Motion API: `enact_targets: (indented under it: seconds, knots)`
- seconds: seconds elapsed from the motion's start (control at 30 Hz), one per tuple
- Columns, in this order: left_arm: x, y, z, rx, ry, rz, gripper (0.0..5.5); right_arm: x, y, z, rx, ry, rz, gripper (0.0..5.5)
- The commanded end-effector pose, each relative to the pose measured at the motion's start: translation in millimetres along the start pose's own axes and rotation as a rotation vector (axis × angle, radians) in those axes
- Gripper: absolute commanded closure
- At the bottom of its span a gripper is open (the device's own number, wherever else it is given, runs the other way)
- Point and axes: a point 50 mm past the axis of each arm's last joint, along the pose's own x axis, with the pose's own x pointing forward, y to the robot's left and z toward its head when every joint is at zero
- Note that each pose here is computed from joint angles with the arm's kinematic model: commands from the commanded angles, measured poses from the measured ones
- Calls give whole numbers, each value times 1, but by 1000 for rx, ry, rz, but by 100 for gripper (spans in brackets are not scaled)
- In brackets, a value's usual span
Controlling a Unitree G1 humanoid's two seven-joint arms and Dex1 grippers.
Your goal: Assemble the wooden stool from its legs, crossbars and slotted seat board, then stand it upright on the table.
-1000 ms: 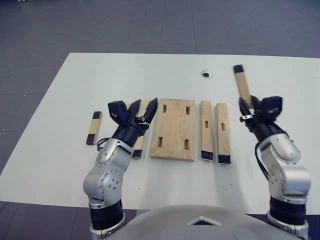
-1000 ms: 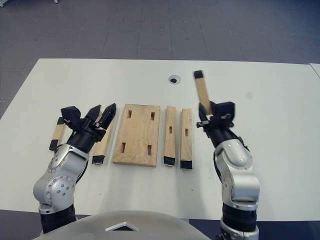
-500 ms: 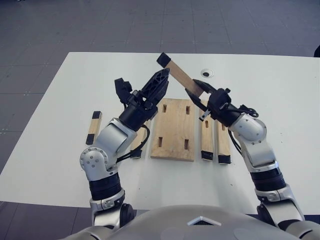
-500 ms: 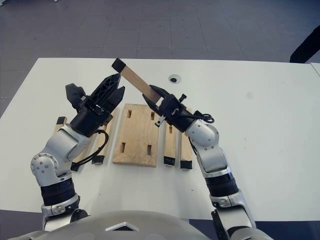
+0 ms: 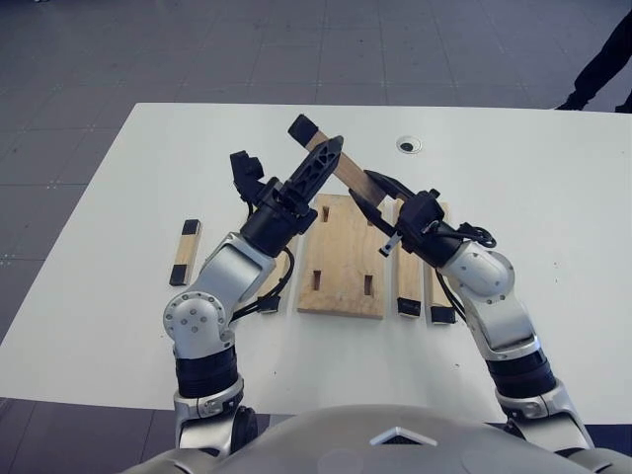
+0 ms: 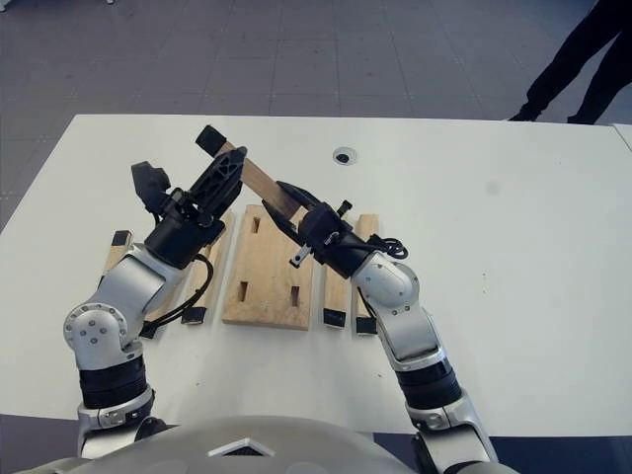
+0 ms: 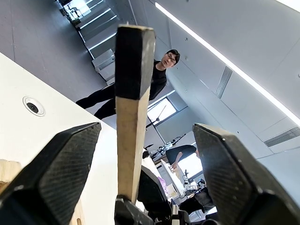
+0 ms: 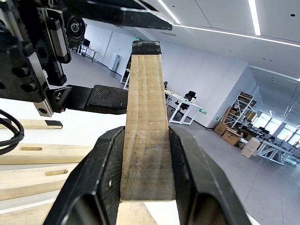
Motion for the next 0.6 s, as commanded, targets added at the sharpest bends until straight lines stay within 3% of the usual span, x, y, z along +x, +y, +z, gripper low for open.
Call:
enact_targets:
  seconds: [0.03,0.1,0.6]
  knots:
    - [1,1,7,-3,-42,9,188,-3,5,-1,0,15,32,421]
    - [0,1,9,-7,-56,5,188,-5,8,-1,4,21,41,421]
    - [-5,4,5,17,-33,-3,440,-7,7,-3,39,37,38,421]
